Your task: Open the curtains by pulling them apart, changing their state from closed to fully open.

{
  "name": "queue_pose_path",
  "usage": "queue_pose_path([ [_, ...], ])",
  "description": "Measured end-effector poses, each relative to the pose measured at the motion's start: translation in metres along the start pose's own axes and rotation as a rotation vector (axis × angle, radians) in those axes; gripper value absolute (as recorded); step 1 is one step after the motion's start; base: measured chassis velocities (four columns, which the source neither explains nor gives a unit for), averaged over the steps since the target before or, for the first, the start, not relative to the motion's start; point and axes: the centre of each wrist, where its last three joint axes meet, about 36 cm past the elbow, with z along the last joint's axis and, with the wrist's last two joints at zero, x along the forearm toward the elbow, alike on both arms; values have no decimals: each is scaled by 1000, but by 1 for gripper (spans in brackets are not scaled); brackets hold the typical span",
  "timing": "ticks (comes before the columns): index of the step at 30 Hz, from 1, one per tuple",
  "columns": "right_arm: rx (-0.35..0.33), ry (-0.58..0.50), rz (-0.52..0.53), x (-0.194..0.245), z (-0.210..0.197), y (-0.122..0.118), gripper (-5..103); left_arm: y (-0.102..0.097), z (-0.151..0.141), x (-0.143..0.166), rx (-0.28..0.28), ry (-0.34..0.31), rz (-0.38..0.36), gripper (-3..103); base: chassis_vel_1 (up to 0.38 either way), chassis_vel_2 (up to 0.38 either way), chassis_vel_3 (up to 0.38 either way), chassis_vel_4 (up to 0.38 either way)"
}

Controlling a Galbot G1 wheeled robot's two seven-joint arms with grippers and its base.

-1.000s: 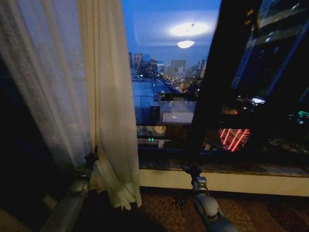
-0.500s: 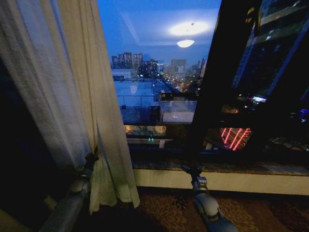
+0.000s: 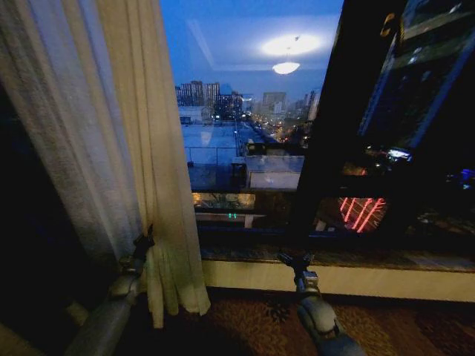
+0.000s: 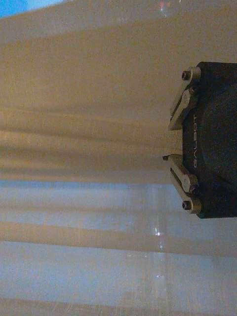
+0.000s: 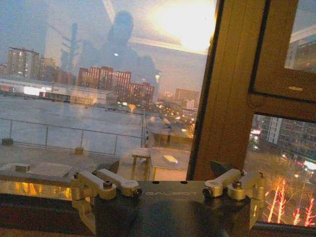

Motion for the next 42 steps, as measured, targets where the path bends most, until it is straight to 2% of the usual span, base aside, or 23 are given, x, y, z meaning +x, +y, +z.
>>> queue_pose_path([
  [22, 0, 0, 0, 0, 0, 0, 100, -6, 3, -2, 9, 0, 4, 0, -30, 43, 23, -42],
  [31, 0, 0, 0, 0, 0, 0, 100, 2, 5, 4, -4, 10, 1, 0, 63, 200, -72, -211],
  [42, 0, 0, 0, 0, 0, 0, 100, -2, 4, 2, 5, 3, -1, 0, 127, 207, -123, -201],
])
